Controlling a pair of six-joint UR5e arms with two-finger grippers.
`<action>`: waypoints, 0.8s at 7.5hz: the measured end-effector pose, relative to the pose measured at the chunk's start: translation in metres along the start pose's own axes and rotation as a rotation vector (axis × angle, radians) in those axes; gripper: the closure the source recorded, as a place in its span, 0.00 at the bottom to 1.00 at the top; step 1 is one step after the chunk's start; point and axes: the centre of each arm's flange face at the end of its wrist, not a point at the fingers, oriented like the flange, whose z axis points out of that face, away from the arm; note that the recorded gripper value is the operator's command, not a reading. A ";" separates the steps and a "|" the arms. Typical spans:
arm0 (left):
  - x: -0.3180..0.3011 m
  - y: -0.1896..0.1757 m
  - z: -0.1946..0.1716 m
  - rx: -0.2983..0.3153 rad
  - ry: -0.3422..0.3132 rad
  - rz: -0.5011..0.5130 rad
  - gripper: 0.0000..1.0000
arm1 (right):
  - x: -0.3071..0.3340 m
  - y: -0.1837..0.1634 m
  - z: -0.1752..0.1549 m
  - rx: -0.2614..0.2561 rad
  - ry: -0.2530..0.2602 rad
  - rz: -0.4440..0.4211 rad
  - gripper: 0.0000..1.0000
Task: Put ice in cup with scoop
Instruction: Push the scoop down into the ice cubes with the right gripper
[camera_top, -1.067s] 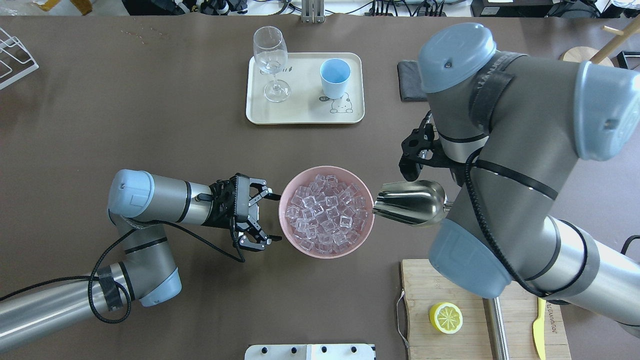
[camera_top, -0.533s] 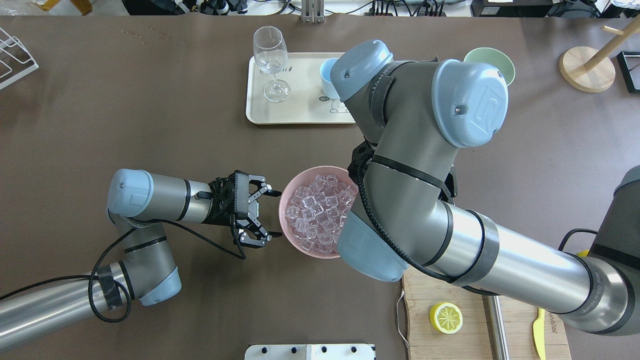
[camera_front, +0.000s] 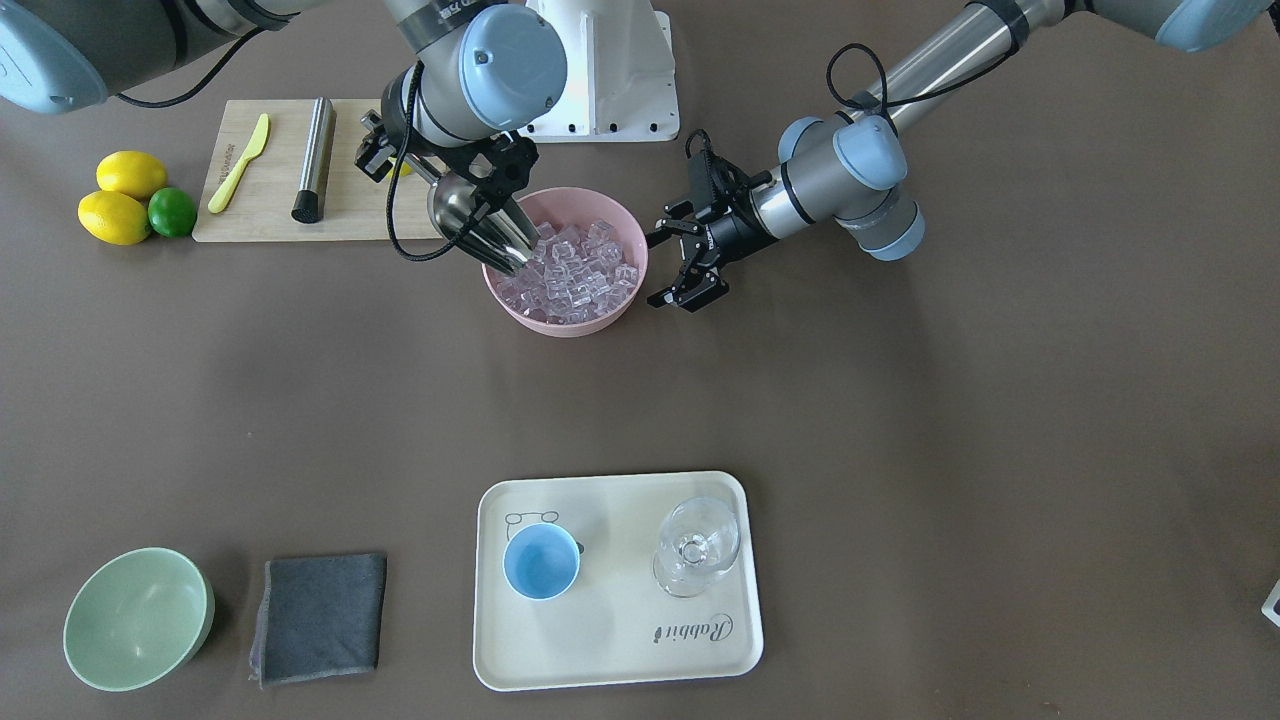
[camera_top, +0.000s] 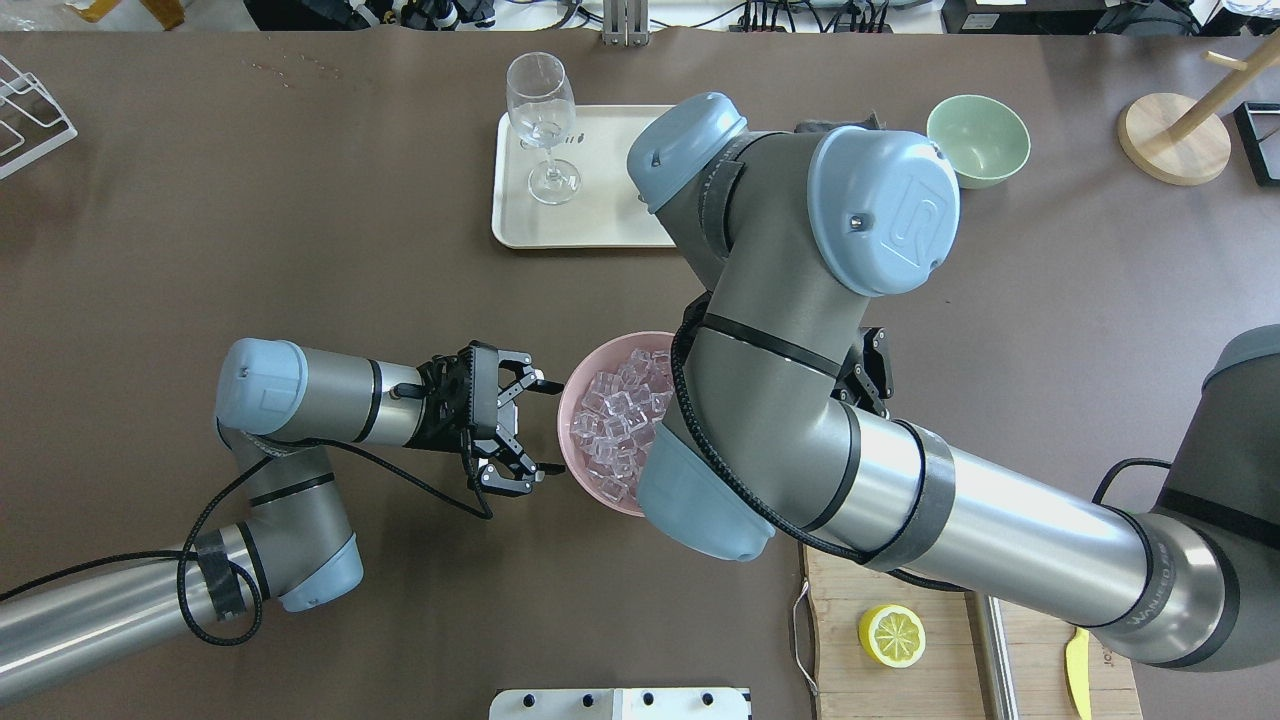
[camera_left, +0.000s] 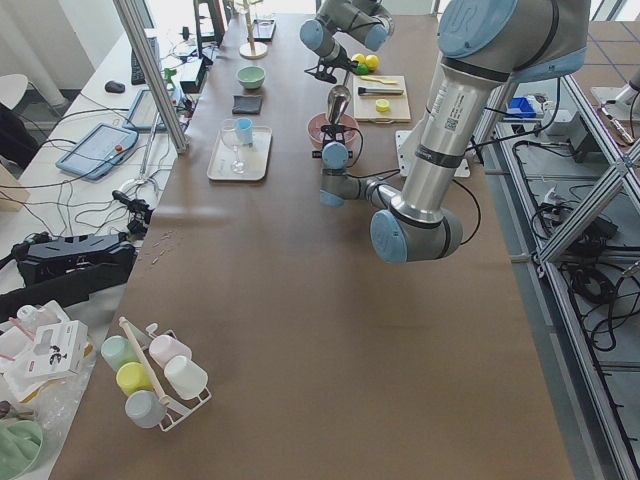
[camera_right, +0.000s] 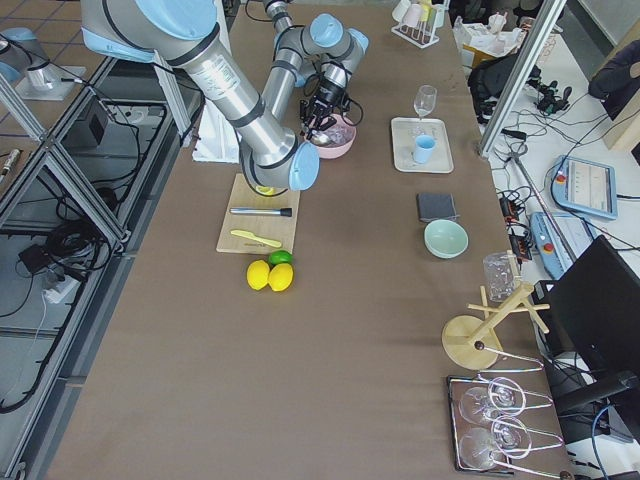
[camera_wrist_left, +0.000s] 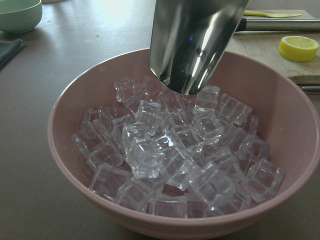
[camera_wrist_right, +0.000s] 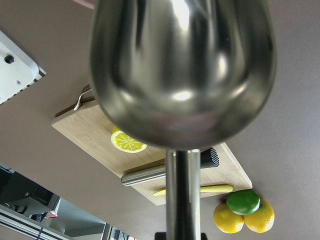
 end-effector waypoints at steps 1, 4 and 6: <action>0.000 0.000 0.000 0.000 0.000 0.000 0.04 | -0.003 -0.009 -0.001 -0.015 -0.002 0.002 1.00; 0.000 0.000 -0.001 0.005 -0.001 0.002 0.04 | -0.006 -0.025 0.002 -0.050 -0.006 0.008 1.00; 0.000 0.001 -0.001 0.005 -0.001 0.003 0.04 | -0.006 -0.028 0.002 -0.057 -0.007 0.008 1.00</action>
